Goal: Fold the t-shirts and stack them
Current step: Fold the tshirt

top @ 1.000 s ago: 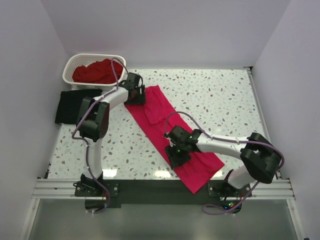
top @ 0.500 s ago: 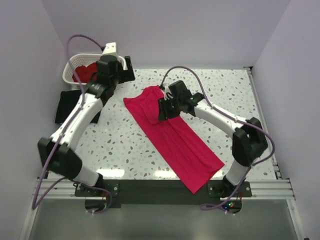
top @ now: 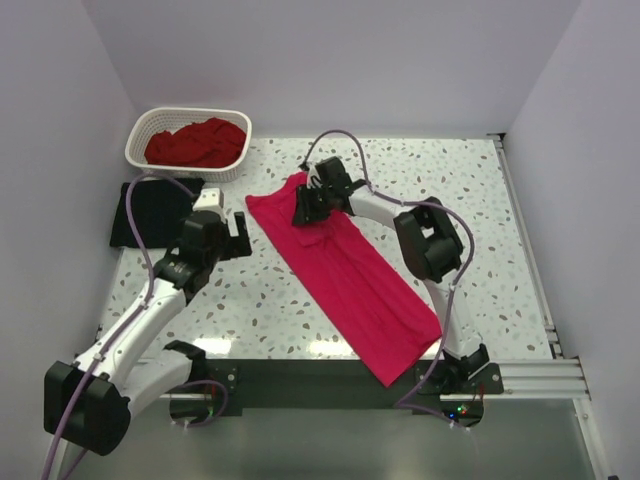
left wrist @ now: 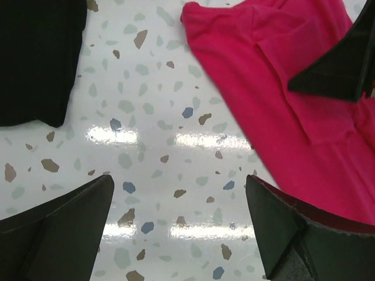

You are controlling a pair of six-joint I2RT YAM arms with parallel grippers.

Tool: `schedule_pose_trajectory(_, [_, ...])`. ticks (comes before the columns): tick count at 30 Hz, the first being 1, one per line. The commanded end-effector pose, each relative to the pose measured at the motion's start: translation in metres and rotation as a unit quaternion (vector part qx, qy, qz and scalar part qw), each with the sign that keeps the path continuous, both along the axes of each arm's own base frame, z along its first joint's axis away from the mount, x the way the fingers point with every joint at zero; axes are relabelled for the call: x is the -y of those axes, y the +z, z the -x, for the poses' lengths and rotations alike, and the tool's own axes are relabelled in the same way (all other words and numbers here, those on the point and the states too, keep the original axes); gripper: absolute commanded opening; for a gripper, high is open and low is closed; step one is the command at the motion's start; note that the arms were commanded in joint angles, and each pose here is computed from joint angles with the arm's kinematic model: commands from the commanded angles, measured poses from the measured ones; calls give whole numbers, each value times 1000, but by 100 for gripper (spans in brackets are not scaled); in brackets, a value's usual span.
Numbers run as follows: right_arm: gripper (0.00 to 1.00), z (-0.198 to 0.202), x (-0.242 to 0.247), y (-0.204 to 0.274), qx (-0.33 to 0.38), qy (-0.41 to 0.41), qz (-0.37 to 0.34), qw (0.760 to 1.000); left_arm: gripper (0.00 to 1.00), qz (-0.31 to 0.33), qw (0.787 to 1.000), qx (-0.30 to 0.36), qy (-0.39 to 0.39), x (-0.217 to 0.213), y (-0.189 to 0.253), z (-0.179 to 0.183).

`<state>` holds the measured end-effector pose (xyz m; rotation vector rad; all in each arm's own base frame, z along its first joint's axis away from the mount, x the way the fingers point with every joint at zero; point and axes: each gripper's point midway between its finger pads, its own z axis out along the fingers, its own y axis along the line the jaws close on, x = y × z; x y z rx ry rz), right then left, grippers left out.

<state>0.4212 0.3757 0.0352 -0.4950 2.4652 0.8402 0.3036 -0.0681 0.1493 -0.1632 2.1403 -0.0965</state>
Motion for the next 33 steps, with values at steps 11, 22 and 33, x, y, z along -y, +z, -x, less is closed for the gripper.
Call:
schedule_pose_trajectory(11, [47,-150,113,-23,-3,-305,-43,951,100,29,998,20,-46,19,6,-8])
schedule_pose_trajectory(22, [66,-202,161,74,73,-289,-70,952,100,31,997,-2,-70,28,-7,-8])
schedule_pose_trajectory(33, [65,-47,220,117,28,-279,89,956,99,66,991,-35,-108,48,-18,1])
